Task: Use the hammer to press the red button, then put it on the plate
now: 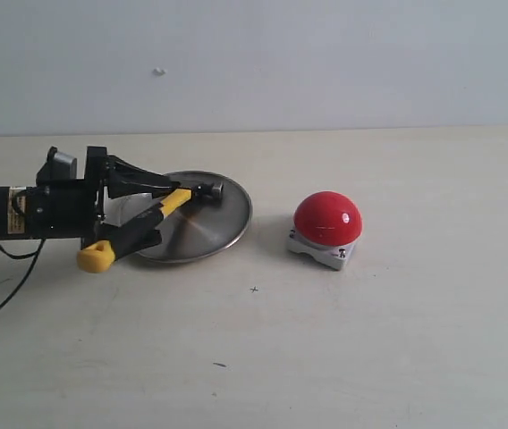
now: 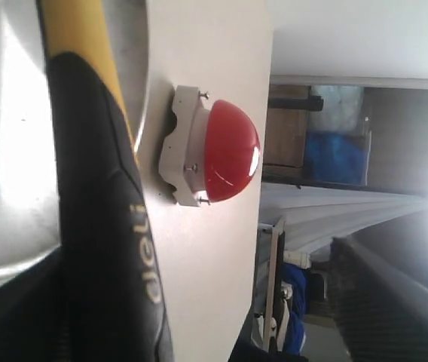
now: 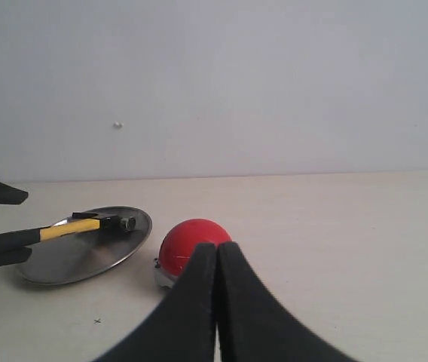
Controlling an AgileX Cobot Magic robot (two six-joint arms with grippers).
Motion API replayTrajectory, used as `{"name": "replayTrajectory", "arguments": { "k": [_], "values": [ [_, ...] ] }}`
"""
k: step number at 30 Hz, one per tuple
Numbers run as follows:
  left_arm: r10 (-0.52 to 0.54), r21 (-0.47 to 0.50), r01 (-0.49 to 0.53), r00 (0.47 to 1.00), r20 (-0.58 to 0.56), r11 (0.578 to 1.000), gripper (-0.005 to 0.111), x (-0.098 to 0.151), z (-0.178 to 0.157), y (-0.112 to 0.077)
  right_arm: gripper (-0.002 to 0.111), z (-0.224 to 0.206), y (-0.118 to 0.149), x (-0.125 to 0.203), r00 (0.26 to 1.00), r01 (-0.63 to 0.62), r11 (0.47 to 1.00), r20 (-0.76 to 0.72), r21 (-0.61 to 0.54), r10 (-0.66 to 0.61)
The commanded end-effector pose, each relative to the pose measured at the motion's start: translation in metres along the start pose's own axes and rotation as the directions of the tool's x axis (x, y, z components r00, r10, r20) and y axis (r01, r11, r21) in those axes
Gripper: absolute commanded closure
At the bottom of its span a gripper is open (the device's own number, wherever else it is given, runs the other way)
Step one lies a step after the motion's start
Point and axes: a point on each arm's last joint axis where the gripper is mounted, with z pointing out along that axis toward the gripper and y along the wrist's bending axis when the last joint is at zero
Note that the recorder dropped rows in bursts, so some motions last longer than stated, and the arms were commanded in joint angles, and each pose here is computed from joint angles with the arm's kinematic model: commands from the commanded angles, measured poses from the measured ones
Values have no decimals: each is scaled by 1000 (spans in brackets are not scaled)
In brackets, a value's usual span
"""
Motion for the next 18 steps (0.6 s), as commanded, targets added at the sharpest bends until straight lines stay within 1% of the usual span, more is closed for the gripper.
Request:
{"name": "replayTrajectory", "arguments": {
  "k": [1,4,6,8,9,11,13,18],
  "values": [
    [14,37,-13,1000,-22,999,27,2,2,-10,108,0,-1,1,1000,0,1000,2,7,0],
    [17,60,-14,998,-59,998,27,17,29,-19,108,0,-1,1,1000,0,1000,2,7,0],
    [69,56,-63,992,-102,996,27,21,36,-23,108,0,-1,1,1000,0,1000,2,7,0],
    [108,16,-106,987,-123,994,27,9,25,-22,108,0,-1,1,1000,0,1000,2,7,0],
    [124,13,-124,985,-119,992,27,3,16,-21,108,0,-1,1,1000,0,1000,2,7,0],
    [115,8,-115,990,-87,993,27,-5,3,-18,108,0,-1,1,1000,0,1000,2,7,0],
    [109,3,-109,992,-68,994,27,-9,-5,-15,108,0,-1,1,1000,0,1000,2,7,0],
    [112,-3,-112,991,-74,994,27,-9,-7,-14,108,0,-1,1,1000,0,1000,2,7,0]
  ]
}}
